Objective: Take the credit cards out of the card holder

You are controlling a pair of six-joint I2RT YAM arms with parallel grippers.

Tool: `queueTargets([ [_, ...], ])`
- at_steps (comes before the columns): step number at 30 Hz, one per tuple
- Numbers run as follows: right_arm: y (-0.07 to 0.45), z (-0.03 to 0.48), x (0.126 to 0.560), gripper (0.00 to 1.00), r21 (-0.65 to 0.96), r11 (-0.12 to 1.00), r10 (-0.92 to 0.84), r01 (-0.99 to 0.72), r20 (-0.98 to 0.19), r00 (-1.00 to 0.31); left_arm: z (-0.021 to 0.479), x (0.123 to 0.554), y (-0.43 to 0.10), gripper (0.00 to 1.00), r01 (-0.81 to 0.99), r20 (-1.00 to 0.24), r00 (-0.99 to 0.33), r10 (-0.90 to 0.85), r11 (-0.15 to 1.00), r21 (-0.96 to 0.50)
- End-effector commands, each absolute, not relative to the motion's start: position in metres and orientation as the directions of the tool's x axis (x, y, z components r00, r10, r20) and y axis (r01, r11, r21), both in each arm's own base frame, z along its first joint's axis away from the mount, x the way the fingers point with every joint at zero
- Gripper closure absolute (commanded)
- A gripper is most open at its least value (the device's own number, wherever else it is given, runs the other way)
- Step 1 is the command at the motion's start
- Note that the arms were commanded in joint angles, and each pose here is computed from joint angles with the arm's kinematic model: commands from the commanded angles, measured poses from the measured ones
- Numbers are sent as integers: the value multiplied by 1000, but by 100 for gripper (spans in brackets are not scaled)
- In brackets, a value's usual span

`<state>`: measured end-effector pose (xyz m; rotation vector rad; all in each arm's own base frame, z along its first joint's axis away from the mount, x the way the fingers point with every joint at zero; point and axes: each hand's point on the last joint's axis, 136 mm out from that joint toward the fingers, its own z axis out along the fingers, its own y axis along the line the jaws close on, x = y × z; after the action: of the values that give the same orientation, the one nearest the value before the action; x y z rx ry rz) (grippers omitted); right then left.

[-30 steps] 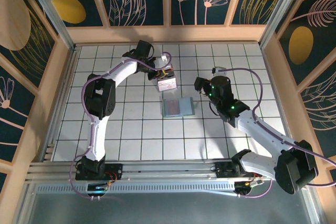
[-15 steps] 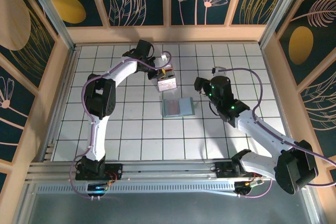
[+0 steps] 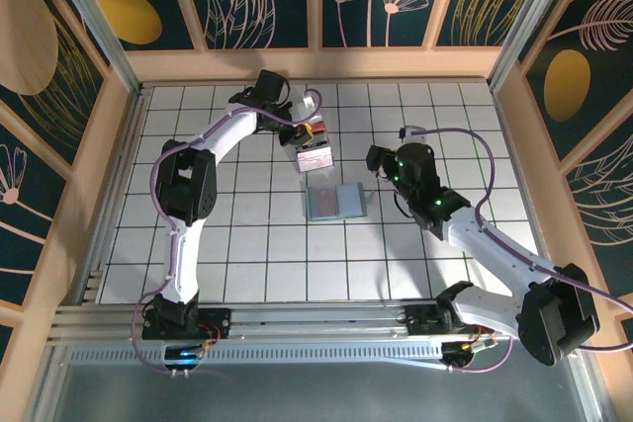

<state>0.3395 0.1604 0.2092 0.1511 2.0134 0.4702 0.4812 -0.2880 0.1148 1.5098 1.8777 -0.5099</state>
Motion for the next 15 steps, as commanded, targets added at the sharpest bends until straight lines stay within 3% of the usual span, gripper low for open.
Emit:
queueTargets([
  [1, 163, 207, 342, 45, 388, 918, 300, -85, -817, -492, 172, 471, -287, 64, 951, -768, -91, 634, 284, 122],
  [6, 169, 196, 341, 46, 358, 932, 272, -65, -805, -528, 209, 467, -277, 45, 897, -821, -104, 561, 409, 166],
  [12, 184, 183, 336, 46, 320, 945, 226, -63, -784, -578, 247, 457, -253, 7, 781, -891, -106, 441, 592, 200],
  [15, 193, 175, 333, 46, 313, 947, 210, -70, -770, -602, 266, 449, -237, 1, 705, -926, -106, 362, 685, 187],
])
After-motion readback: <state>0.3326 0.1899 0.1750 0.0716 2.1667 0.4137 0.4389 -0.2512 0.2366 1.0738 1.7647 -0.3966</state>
